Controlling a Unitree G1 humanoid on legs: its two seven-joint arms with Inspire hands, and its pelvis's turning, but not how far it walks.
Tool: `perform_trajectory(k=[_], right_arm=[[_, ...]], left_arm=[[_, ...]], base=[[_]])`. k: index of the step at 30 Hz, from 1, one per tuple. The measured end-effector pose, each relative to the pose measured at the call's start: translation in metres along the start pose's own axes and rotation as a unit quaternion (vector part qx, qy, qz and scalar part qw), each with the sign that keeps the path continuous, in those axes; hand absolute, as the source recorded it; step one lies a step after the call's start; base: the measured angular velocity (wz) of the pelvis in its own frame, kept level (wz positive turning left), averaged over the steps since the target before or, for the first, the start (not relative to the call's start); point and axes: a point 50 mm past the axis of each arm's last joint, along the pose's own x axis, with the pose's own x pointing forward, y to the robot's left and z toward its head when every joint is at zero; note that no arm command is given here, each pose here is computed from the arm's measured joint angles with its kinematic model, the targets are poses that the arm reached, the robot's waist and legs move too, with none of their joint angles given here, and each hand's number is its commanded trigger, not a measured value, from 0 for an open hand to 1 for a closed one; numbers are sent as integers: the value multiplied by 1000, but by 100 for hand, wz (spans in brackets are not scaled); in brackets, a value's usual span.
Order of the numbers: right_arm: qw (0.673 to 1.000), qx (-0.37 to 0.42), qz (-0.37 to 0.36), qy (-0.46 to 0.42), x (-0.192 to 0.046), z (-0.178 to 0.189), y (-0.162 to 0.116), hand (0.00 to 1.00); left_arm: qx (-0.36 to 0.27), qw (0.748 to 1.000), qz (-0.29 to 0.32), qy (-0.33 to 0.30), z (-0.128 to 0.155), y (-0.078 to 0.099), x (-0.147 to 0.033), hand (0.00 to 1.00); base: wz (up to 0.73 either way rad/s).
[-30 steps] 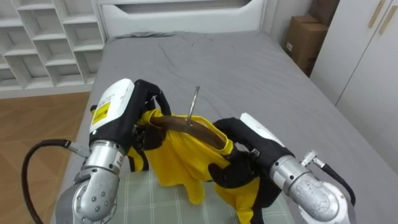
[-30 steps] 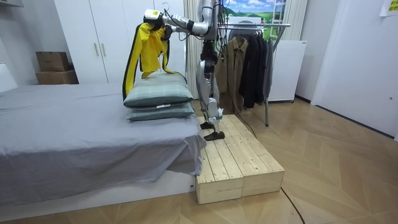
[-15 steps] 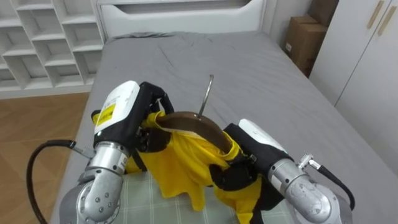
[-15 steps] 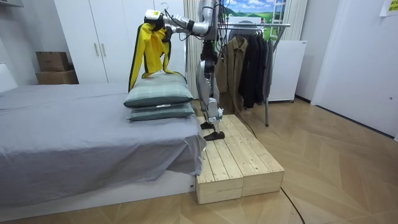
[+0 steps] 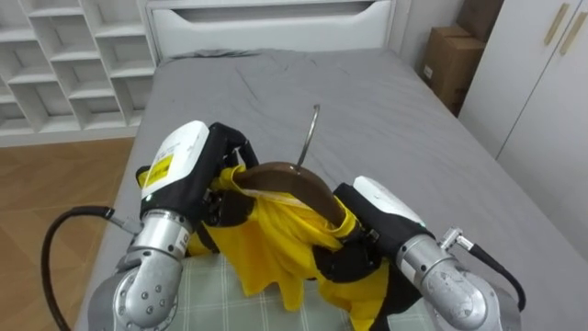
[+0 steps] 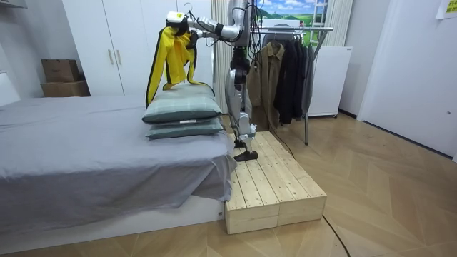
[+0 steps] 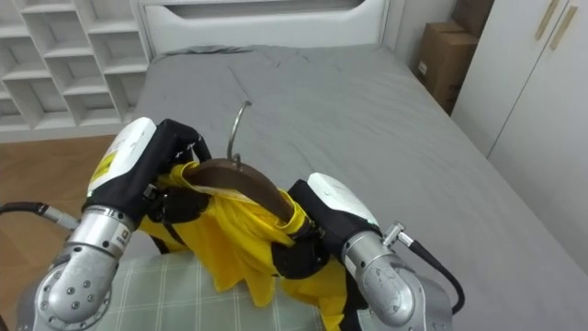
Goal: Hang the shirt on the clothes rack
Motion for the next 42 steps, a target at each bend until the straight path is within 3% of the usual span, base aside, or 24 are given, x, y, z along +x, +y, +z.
perform_trajectory(k=[4,5,6,7,14,20,42], right_arm=[[1000,-1,0,0,0,0,0,100],[1000,-1,1,0,0,0,0,100],[1000,-1,1,1,0,0,0,100],[1000,-1,1,1,0,0,0,100],[1000,0,9,3,0,-1,1,100],[1000,5,25,15,2,-7,6,100],[999,8,34,18,2,-8,5,100]], left_arm=[[0,1000,-2,0,0,0,0,100],[0,1000,-3,0,0,0,0,86],[0,1000,-3,0,0,0,0,54],[0,1000,-4,0,0,0,0,0],[-2,1000,-4,0,0,0,0,0],[-60,998,-12,-10,5,-4,1,0],[-122,992,-22,-18,8,-8,1,0]], base=[[0],[0],[0],[0],[0],[0],[0]])
